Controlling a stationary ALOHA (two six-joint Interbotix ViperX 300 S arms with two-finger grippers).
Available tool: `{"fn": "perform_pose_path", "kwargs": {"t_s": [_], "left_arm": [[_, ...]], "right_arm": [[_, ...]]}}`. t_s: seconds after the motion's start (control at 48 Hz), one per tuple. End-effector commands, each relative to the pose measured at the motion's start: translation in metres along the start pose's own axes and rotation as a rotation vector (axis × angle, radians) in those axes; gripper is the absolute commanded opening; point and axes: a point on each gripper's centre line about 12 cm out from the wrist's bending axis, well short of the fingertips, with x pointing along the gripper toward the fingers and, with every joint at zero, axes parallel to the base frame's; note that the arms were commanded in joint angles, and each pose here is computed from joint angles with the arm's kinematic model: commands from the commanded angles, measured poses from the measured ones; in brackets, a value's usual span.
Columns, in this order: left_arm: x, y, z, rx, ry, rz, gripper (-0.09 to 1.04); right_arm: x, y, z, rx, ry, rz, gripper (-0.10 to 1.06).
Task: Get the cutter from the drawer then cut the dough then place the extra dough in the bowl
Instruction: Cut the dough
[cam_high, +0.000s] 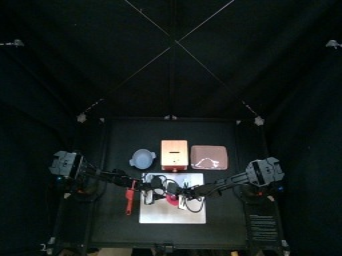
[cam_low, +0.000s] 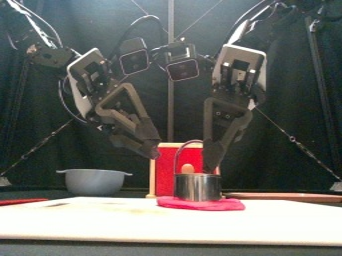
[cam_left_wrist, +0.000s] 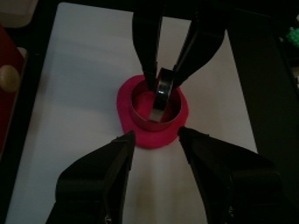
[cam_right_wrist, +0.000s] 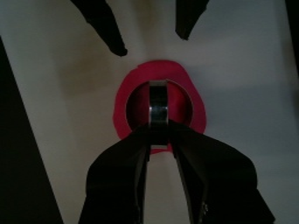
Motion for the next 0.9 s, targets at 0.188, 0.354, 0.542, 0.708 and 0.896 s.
{"fn": "perform_pose_path", "kwargs": {"t_s": [0.188,0.354,0.542,0.708,0.896], "left_arm": [[-0.011,0.001,0.01,-0.017,-0.054,-0.003,0.83],[-0.011,0.006,0.012,-0.096,-0.077,0.019,0.83],[-0.009,0.017,0.009,-0.236,-0.077,0.073,0.83],[-0.01,0.027,0.004,-0.357,-0.076,0.119,0.83],[-0.011,0.035,0.002,-0.484,-0.084,0.163,0.83]], "right_arm": [[-0.012,0.002,0.008,0.006,-0.037,0.016,0.64],[-0.013,0.002,0.006,-0.006,-0.034,0.013,0.64],[-0.014,0.001,0.005,-0.009,-0.033,0.011,0.64],[-0.014,0.002,0.005,-0.013,-0.036,0.013,0.64],[-0.015,0.002,0.006,-0.014,-0.037,0.014,0.64]]}}
